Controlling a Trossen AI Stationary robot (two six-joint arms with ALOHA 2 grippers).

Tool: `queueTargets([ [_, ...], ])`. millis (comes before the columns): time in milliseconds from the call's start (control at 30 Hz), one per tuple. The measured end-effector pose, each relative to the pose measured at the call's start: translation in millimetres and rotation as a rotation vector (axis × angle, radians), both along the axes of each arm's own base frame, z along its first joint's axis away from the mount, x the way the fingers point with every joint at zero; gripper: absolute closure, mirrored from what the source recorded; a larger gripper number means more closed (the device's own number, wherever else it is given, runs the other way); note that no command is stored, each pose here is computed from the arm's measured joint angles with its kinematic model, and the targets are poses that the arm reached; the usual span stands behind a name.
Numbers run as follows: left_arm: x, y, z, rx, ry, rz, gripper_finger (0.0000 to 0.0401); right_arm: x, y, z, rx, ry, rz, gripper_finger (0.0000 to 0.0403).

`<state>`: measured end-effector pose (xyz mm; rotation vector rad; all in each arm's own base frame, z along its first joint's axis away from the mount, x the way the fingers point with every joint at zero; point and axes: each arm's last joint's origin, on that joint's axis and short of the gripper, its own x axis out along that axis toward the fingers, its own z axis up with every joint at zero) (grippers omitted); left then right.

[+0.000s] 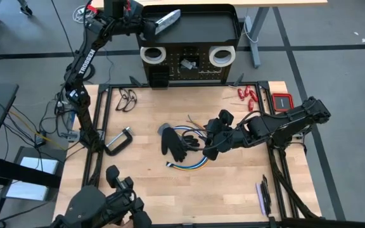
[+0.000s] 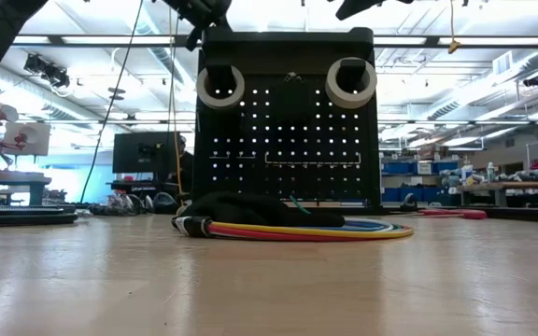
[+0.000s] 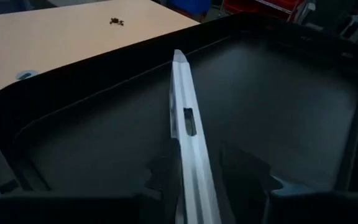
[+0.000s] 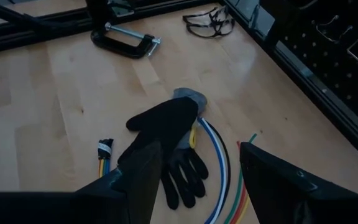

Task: Hang tools onto peg board
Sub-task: Put the spirit level on the peg board, then put the black clamp on the peg board

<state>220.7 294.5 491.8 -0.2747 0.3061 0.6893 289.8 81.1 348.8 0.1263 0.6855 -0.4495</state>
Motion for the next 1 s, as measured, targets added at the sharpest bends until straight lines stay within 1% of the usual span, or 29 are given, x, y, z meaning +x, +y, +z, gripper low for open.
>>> queueTargets([
  [100, 0, 0, 0, 0.001, -0.003, -0.001, 0.0263, 0, 0, 0, 0.002, 0.002, 0.002, 0.0179],
  [200, 1, -2, 3, 0.012, -0.021, -0.021, 0.026, 0, 0, 0, 0.002, 0.002, 0.002, 0.0179],
  [233, 0, -3, 6, 0.022, -0.038, -0.034, 0.026, 0, 0, 0, 0.002, 0.003, 0.002, 0.0179],
  [300, -4, -12, 21, 0.088, -0.108, -0.084, 0.0259, 0, 0, 0, 0.0, 0.004, 0.004, 0.0179],
  [367, -17, -33, 44, 0.168, -0.17, -0.127, 0.0259, 0, 0, 0, -0.014, 0.012, 0.017, 0.0179],
  [433, -33, -61, 66, 0.269, -0.186, -0.154, 0.0261, 0, 0, 0, -0.024, 0.017, 0.027, 0.0179],
  [500, -49, -90, 80, 0.336, -0.151, -0.165, 0.0266, 0, 0, 0, -0.037, 0.021, 0.037, 0.0179],
  [567, -60, -119, 85, 0.354, -0.105, -0.187, 0.0272, 0, -1, 1, -0.071, 0.015, 0.025, 0.0179],
  [633, -70, -149, 87, 0.338, -0.07, -0.247, 0.0278, 4, -1, 0, -0.116, -0.026, 0.007, 0.0179],
  [700, -77, -177, 82, 0.283, -0.019, -0.308, 0.0285, 9, 0, -5, -0.167, -0.069, 0.008, 0.0179],
  [767, -81, -198, 69, 0.206, 0.066, -0.348, 0.0293, 17, 3, -14, -0.195, -0.139, 0.04, 0.0179],
  [833, -80, -213, 50, 0.119, 0.151, -0.369, 0.0303, 25, 5, -28, -0.212, -0.216, 0.097, 0.0179],
  [933, -70, -228, 13, 0.001, 0.23, -0.361, 0.0321, 34, 4, -49, -0.233, -0.337, 0.152, 0.0179],
  [1000, -62, -236, -22, -0.084, 0.307, -0.331, 0.0333, 39, 6, -66, -0.269, -0.333, 0.198, 0.0179],
])
